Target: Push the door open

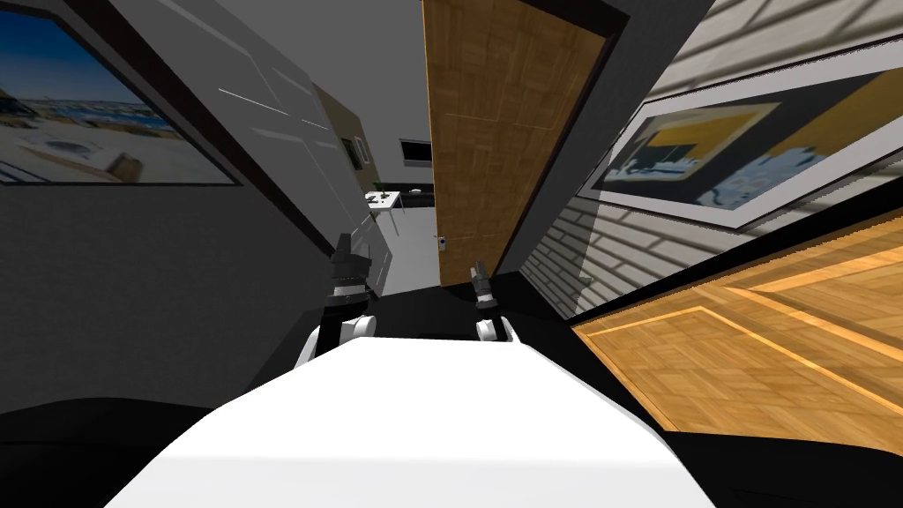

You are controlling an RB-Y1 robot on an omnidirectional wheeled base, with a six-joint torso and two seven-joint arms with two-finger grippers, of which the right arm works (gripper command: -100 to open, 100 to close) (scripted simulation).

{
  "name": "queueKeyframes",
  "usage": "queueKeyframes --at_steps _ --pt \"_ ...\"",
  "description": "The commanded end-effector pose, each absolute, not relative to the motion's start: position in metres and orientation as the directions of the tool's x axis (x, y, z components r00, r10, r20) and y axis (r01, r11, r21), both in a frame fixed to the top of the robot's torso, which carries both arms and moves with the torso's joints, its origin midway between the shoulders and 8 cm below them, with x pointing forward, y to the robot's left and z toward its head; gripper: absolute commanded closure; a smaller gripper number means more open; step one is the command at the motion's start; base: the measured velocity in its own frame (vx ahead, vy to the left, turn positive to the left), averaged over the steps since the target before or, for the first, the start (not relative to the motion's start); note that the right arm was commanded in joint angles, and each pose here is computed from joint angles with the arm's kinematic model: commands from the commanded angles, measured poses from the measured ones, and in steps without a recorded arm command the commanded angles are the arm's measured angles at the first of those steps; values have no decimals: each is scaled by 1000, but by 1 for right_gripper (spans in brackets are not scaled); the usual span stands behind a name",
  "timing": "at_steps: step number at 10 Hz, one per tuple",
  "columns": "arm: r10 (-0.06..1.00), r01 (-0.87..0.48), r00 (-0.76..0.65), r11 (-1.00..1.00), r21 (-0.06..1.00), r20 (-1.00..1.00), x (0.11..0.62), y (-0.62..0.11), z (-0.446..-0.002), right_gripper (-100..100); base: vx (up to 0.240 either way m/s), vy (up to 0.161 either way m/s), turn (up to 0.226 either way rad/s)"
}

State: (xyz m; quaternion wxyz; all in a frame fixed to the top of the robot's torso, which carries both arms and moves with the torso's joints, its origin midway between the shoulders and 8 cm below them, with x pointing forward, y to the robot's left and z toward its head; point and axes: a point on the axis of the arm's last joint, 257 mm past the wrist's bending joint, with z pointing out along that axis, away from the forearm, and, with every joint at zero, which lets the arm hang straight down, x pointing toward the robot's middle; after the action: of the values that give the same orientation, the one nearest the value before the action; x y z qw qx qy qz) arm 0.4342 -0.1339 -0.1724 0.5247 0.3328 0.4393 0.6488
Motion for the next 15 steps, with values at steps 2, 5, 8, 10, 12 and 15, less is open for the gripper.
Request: queueKeyframes --at_steps 2,5,8,10,12,15 --pt "967 -363 -254 -70 929 -26 436 -124 -188 -100 99 39 -80" --pt "959 -333 -284 -76 940 -23 437 -112 -206 -100 88 39 -90" --pt "950 -302 -312 -80 950 -20 436 -101 -223 -100 87 53 -89" --pt "940 -272 -340 -82 959 -16 436 -91 -241 -100 102 61 -101" --pt "934 -252 -358 -82 964 -14 435 -84 -252 -100 116 67 -119" --pt "920 -213 -392 -79 974 -11 432 -71 -274 -100 119 72 -107"
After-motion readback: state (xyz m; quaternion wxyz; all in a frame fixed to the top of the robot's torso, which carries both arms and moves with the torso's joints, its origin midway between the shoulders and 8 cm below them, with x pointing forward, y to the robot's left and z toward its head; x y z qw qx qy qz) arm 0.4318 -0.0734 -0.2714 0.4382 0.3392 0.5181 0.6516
